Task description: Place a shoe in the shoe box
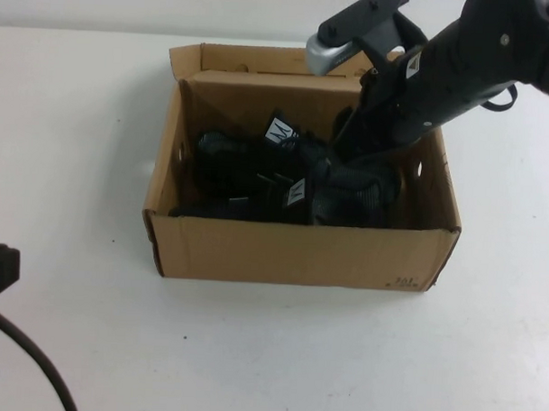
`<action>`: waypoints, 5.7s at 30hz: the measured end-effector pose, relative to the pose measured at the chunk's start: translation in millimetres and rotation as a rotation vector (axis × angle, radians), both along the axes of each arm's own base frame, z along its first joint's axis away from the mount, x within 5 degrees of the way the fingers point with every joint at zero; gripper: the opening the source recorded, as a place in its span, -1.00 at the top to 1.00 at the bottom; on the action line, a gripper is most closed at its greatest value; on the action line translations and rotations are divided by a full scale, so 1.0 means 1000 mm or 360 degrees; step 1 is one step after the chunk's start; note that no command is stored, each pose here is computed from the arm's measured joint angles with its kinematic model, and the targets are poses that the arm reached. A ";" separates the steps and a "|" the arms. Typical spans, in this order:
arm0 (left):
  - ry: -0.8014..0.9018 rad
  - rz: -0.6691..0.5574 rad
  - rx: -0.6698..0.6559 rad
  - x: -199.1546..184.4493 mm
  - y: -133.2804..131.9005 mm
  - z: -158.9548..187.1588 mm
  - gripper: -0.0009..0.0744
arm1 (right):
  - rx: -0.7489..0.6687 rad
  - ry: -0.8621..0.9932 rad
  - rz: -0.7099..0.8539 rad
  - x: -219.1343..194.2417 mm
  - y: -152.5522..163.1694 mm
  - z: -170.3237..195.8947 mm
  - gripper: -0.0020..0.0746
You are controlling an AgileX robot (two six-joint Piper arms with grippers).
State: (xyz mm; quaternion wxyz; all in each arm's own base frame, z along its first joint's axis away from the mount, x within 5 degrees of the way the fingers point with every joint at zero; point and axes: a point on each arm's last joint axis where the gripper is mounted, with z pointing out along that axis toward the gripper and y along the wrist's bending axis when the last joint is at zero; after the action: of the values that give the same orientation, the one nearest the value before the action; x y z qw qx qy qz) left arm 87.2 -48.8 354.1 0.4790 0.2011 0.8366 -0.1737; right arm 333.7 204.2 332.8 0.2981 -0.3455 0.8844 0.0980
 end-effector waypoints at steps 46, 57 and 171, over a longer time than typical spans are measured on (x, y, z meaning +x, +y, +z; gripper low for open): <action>-0.0383 0.0112 0.0108 -0.087 0.030 -0.010 0.98 | 0.1007 -0.1272 -0.0268 -0.249 -0.154 0.033 0.99; -0.0493 0.0102 0.0148 -0.085 0.031 -0.006 0.98 | 0.0958 -0.1198 -0.0272 -0.247 -0.153 0.017 0.99; -0.0321 0.0569 0.0005 -0.036 0.039 -0.184 0.98 | 0.0962 -0.1199 -0.0273 -0.247 -0.153 0.017 0.99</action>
State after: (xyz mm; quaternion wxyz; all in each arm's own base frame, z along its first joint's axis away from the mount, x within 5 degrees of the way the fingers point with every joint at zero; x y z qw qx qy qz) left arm 51.2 -9.6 170.0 0.5832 0.0667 0.8071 -0.0636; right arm 86.7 51.3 350.3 0.6912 -0.1808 0.6724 0.1935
